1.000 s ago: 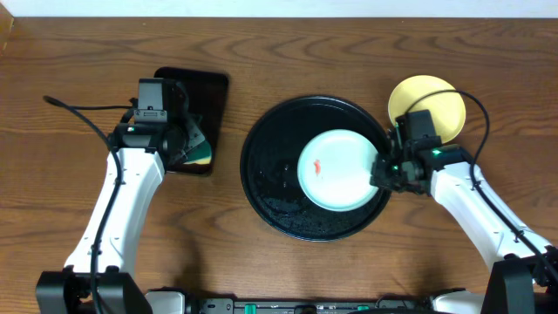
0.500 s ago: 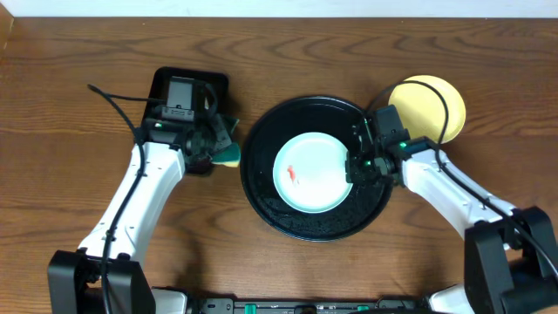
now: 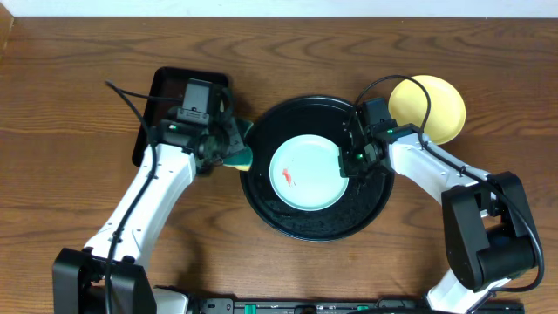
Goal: Clean dirty plates on tray and stack at the side
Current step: 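Scrub the pale green plate with the left sponge while right holds it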
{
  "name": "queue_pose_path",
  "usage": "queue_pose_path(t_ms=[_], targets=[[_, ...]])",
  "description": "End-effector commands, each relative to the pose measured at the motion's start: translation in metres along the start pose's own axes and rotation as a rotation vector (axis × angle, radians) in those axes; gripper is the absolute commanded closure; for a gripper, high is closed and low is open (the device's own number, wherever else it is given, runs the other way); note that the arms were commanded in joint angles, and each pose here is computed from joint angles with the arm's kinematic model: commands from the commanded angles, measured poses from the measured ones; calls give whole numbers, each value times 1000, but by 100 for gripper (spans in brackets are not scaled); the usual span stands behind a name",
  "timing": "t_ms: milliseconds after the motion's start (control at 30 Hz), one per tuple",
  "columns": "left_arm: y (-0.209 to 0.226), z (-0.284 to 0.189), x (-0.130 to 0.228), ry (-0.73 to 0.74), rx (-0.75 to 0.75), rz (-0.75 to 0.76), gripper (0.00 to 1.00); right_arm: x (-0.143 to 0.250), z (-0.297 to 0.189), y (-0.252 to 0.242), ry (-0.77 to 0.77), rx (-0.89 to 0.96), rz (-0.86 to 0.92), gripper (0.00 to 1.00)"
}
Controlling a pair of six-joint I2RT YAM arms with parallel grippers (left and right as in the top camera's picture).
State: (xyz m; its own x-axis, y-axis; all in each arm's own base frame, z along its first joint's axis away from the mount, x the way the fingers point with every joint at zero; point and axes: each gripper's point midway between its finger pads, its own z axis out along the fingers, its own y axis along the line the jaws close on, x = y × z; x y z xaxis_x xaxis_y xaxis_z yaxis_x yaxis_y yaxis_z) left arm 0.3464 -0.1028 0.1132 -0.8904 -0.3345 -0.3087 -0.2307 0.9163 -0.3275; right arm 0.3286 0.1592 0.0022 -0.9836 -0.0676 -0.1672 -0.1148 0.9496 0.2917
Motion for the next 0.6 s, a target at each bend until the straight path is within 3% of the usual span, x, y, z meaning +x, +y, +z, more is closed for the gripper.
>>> queue_pose_path(t_ms=[0,267,567], targets=[[-15,3,11,16,19,-7,93,7,16,-5,35,23,-29,99],[-66,8,29,3,111,32,93,4,15,-18,18,96,10,99],[-95,58,58,73,101,-173,92,4,15,-19,14,106,27,99]])
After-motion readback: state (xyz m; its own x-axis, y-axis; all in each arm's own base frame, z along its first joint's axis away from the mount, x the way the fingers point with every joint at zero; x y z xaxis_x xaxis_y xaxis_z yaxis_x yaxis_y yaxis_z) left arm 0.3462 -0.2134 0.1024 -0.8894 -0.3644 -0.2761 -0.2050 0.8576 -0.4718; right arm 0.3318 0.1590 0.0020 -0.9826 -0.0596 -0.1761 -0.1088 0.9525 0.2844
